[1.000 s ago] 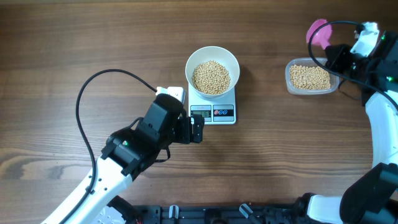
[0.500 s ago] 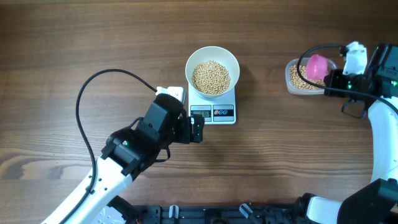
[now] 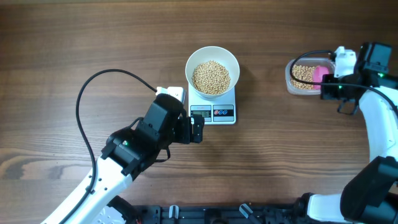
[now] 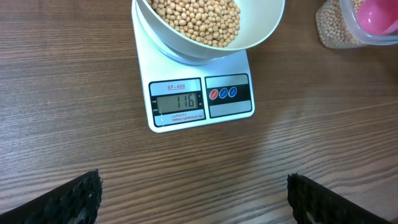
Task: Scoop item into bowl and weigh 150g on scale
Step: 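Move the empty scoop back to the soybean tub with the right gripper, then dip the scoop into the tub soybeans with the right gripper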
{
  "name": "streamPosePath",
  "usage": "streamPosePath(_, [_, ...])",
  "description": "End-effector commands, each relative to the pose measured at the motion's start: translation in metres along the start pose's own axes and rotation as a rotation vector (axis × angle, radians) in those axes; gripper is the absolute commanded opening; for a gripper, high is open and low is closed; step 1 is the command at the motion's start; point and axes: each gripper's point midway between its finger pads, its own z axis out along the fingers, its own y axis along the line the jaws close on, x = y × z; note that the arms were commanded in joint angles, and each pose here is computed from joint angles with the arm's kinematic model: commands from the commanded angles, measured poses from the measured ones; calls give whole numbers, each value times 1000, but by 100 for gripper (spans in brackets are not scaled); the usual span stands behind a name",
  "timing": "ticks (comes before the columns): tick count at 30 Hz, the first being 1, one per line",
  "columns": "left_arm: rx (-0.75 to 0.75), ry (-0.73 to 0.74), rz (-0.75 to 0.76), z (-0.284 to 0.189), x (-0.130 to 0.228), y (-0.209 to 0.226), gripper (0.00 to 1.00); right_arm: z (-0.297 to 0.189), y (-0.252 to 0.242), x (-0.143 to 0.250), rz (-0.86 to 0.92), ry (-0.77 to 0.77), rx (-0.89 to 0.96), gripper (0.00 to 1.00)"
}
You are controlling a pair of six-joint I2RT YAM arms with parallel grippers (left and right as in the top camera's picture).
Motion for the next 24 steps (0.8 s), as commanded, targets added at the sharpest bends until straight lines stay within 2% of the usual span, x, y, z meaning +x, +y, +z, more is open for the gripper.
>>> streamPosePath(1, [8,1,-2,0,-1,-3,100,17,18,8,-37,59,-47,4])
streamPosePath(11, [8,1,-2,0,-1,-3,100,12,60,5,33,38,-289,4])
streamPosePath(15, [8,1,-2,0,-1,-3,100,10,45,1,129,11,-302,4])
streamPosePath(19, [8,1,-2,0,-1,-3,100,-1,43,-5,212,-49,-449,4])
streamPosePath(24, [8,1,-2,0,-1,-3,100,10,26,4,344,-8,-474,4])
